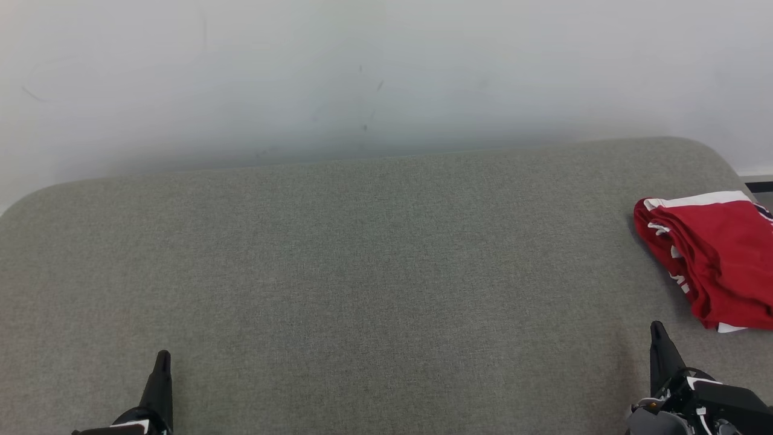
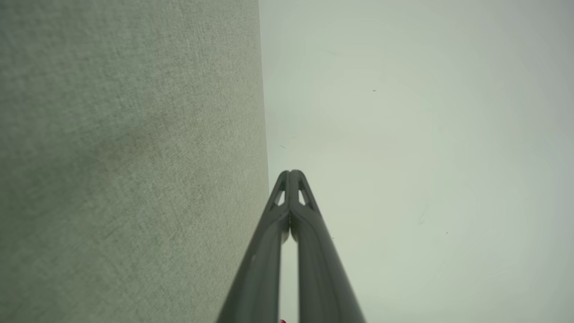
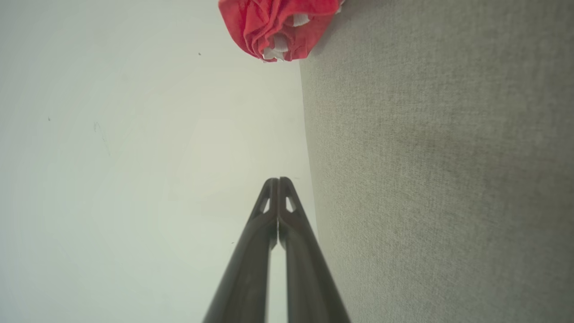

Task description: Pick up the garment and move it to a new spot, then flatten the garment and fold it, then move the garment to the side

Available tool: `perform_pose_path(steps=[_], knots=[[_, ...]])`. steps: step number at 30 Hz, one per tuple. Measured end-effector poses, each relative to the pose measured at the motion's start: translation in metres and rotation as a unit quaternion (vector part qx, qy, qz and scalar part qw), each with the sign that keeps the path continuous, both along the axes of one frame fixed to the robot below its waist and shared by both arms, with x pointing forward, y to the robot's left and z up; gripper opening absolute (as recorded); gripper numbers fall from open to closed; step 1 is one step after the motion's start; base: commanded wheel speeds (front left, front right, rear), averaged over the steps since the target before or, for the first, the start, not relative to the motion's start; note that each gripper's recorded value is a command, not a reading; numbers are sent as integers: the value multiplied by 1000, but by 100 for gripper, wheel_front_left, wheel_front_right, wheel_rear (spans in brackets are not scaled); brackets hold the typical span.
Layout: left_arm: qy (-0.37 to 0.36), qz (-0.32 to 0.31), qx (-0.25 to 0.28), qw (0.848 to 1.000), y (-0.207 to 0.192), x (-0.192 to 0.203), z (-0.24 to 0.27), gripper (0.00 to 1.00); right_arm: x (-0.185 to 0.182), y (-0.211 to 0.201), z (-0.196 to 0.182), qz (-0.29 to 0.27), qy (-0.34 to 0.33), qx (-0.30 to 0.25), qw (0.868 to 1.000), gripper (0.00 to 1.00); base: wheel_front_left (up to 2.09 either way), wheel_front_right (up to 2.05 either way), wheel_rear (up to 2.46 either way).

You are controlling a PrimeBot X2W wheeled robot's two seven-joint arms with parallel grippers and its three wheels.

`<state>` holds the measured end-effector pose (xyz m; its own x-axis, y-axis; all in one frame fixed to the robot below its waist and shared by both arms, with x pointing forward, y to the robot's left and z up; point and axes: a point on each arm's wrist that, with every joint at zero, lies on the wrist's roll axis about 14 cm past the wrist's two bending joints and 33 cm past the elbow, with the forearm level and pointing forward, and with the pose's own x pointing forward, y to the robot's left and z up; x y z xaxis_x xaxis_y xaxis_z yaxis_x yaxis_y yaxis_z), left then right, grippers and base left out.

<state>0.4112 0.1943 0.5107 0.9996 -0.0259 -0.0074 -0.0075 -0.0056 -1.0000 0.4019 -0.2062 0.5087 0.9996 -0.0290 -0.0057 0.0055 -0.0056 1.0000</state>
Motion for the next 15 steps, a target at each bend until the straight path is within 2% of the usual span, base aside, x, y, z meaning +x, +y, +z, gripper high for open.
perform_pose_path(steps=[15], knots=[[0,-1,-1,1000,0,0,0,0,0,0,0,0,0,-1,1000,0,0,0,0]])
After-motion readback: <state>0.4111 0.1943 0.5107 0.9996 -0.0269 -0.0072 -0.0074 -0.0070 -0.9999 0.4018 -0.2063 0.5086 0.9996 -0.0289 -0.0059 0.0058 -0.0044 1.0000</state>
